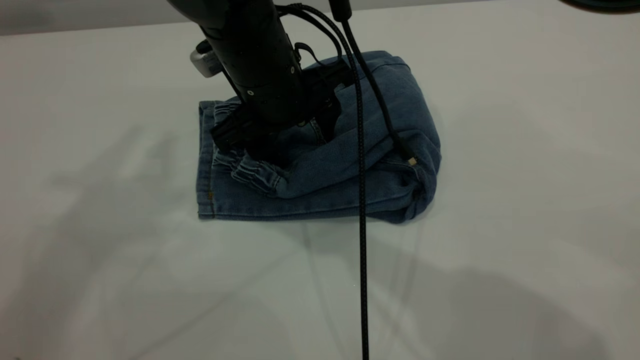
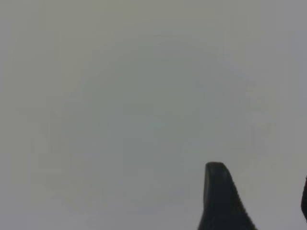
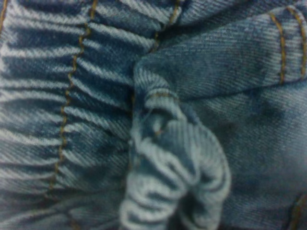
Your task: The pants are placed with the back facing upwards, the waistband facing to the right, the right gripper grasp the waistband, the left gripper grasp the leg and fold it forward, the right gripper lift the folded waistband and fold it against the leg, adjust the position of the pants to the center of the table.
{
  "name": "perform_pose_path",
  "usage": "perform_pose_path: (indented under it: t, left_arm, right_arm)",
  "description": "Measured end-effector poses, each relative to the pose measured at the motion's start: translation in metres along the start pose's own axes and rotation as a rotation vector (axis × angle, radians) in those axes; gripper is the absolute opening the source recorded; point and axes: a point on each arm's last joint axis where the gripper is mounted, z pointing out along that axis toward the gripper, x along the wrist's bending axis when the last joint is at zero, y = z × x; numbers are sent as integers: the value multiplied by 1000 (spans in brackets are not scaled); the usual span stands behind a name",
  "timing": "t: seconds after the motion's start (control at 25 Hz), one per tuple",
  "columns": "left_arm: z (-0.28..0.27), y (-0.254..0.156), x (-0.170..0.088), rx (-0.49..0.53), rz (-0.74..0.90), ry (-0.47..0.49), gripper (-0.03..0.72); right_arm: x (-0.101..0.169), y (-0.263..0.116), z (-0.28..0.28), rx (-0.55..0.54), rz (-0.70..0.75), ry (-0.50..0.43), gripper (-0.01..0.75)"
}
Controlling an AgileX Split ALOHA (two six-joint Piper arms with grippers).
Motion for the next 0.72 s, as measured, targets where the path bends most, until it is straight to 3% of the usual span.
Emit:
perform_pose_path:
  t: [0.32,0.72]
  left_arm:
    - [0,0,0,-3,0,-2,369]
    - [-4,5,1,-31,-39,-11,369]
  right_arm:
    - [1,3,-27,-15,36,76,429]
    - [-19,28,-138,-240,-23,168,429]
